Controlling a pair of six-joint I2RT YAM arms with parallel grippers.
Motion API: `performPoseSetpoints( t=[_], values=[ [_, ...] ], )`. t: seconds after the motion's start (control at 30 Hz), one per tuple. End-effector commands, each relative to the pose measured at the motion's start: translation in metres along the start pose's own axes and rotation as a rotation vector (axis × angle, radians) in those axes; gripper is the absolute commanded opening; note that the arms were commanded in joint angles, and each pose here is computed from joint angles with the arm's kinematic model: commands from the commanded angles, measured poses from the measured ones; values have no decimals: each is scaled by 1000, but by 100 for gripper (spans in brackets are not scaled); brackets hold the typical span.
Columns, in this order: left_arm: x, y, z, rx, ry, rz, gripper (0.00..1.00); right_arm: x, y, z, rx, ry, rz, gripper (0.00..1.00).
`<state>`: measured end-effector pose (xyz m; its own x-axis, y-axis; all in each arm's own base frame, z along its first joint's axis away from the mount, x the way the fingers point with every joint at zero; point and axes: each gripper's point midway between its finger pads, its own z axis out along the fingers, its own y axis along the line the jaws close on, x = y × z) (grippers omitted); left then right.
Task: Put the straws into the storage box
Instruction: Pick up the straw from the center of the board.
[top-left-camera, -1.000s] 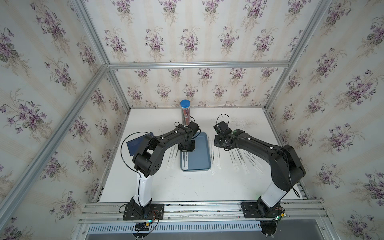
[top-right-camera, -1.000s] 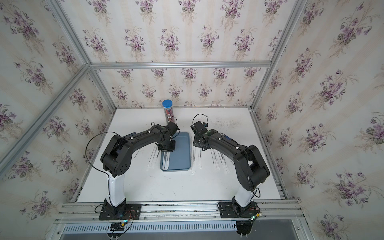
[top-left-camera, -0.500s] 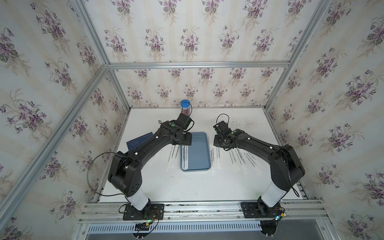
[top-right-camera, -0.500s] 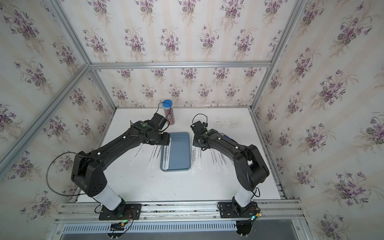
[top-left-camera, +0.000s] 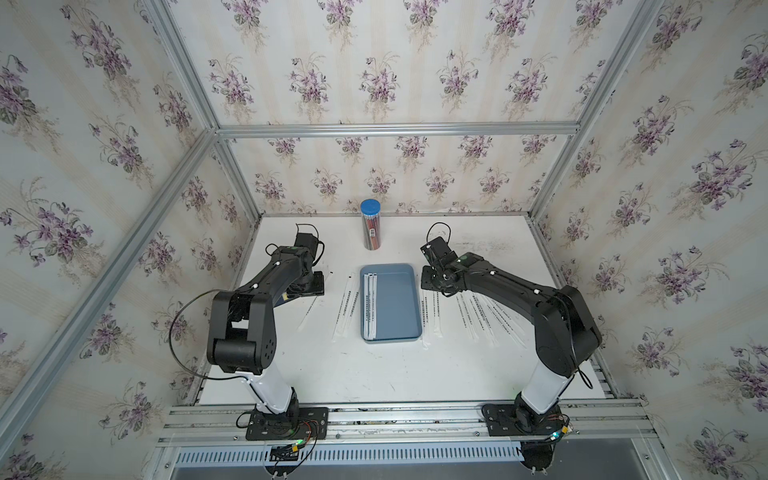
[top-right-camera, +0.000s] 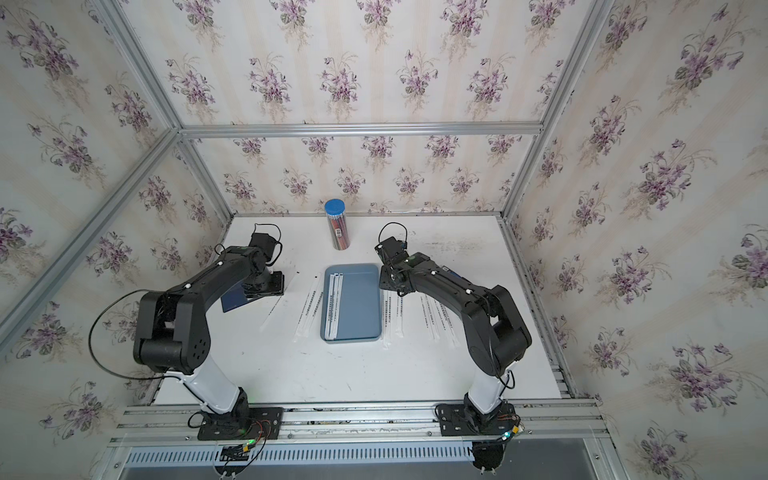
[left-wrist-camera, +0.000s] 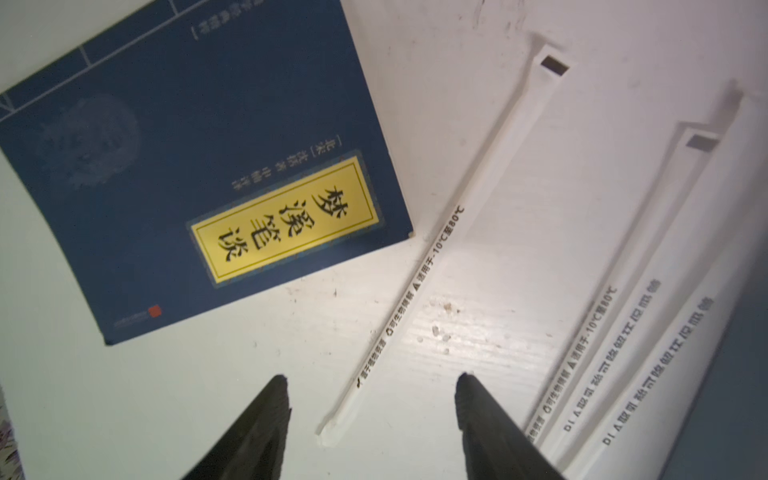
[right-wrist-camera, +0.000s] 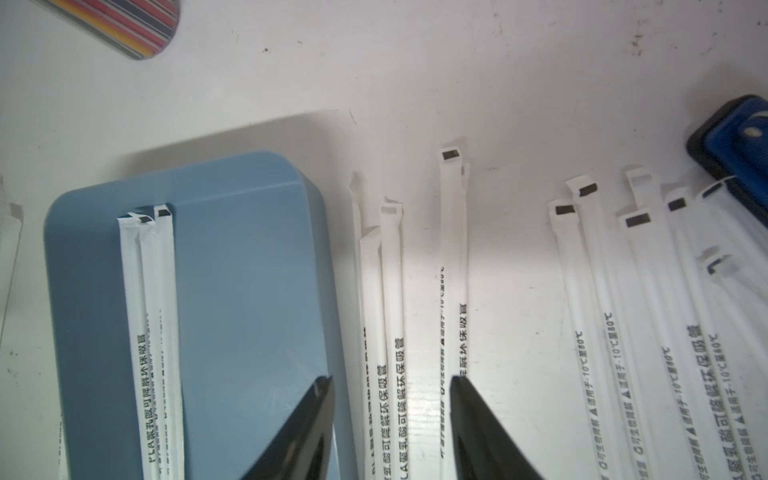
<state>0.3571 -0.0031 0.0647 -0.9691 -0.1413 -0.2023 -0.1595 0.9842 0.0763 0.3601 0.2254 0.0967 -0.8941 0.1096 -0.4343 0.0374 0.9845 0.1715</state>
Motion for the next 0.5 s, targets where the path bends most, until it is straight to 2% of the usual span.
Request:
performPoseSetpoints(
  t=[0.0,0.07,0.23,0.47],
  values=[
    [1,-11,10,74,44,45,54,-2,-1,-5,2,-10,-10,42],
    [4,-10,19,94,78,27,45,-2,-2,-7,-1,-16,-5,40],
    [9,-17,33,145,124,-1,42,-3,-1,-6,-6,-16,-2,39],
    [14,-18,47,137,162,-8,41,-4,2,-8,-14,-19,-3,38]
  ],
)
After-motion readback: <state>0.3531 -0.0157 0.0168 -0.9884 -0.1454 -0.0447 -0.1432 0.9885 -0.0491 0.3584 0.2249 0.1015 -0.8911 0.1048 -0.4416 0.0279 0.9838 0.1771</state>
